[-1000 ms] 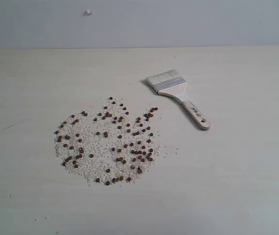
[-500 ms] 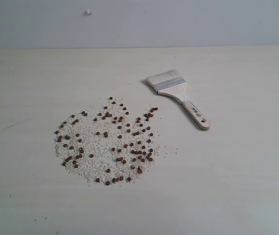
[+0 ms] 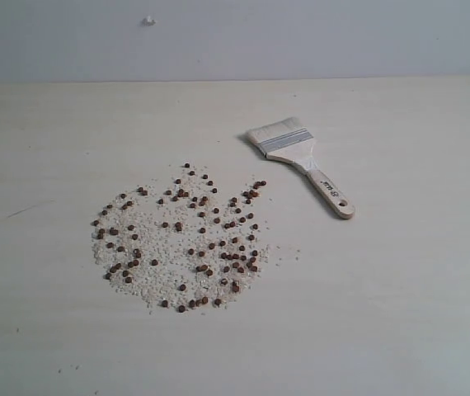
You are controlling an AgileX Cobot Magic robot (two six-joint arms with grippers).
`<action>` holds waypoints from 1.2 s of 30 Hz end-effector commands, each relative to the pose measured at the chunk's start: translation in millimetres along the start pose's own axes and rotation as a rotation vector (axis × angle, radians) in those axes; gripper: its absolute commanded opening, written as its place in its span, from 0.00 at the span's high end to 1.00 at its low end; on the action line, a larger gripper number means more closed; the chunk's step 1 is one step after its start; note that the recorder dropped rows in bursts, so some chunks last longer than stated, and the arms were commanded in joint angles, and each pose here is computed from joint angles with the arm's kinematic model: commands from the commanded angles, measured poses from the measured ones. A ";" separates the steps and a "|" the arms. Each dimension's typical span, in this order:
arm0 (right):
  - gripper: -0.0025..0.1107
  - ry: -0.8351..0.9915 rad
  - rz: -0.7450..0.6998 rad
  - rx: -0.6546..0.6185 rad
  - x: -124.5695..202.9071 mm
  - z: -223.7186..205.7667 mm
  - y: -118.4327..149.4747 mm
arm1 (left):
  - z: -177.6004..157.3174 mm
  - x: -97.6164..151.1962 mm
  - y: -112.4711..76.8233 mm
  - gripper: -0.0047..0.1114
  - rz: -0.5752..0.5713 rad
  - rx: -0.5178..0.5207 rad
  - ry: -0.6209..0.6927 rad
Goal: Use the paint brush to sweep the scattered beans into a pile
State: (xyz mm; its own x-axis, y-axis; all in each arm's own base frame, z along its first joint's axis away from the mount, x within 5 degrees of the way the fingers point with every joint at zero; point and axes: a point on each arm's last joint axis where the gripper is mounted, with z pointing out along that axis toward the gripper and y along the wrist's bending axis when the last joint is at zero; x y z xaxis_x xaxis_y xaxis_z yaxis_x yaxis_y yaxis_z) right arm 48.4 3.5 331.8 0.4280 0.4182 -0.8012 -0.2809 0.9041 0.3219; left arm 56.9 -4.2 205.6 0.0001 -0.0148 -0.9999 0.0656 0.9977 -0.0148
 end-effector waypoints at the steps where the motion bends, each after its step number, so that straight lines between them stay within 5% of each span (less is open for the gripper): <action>1: 0.98 0.492 -0.142 0.093 0.2 101.8 9.3 | -0.6 -0.4 -0.5 0.96 -0.002 0.008 -0.007; 5: 0.98 1.296 -0.298 0.170 60.1 205.0 -6.2 | -0.6 -0.4 -0.5 0.96 -0.002 0.008 -0.007; 7: 0.98 1.589 -0.320 0.226 92.1 223.7 -20.3 | -0.6 -0.4 -0.5 0.96 -0.002 0.008 -0.007; 12: 0.98 1.922 -0.316 0.273 193.0 237.7 -48.3 | -0.6 -0.4 -0.5 0.96 -0.002 0.008 -0.007; 14: 0.98 1.929 -0.342 0.216 234.2 238.4 -42.2 | -0.6 -0.4 -0.5 0.96 -0.002 0.008 -0.007; 21: 0.86 1.971 -0.407 0.063 296.9 230.0 -35.5 | -0.6 -0.4 -0.5 0.96 -0.002 0.008 -0.007; 26: 0.50 2.025 -0.380 0.024 329.7 232.1 -41.1 | -0.6 -0.4 -0.5 0.96 -0.002 0.008 -0.007; 36: 0.48 2.021 -0.348 0.024 381.5 242.5 -52.3 | -0.6 -0.4 -0.5 0.96 -0.002 0.008 -0.007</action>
State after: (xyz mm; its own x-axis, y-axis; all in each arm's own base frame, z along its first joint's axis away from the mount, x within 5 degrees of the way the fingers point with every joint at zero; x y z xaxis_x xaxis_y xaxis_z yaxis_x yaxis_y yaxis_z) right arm 429.5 134.4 138.3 -0.9181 -0.3810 -0.1089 -0.3883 0.9198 0.0562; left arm 56.9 -4.2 205.6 0.0001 -0.0148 -0.9999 0.0656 0.9977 -0.0148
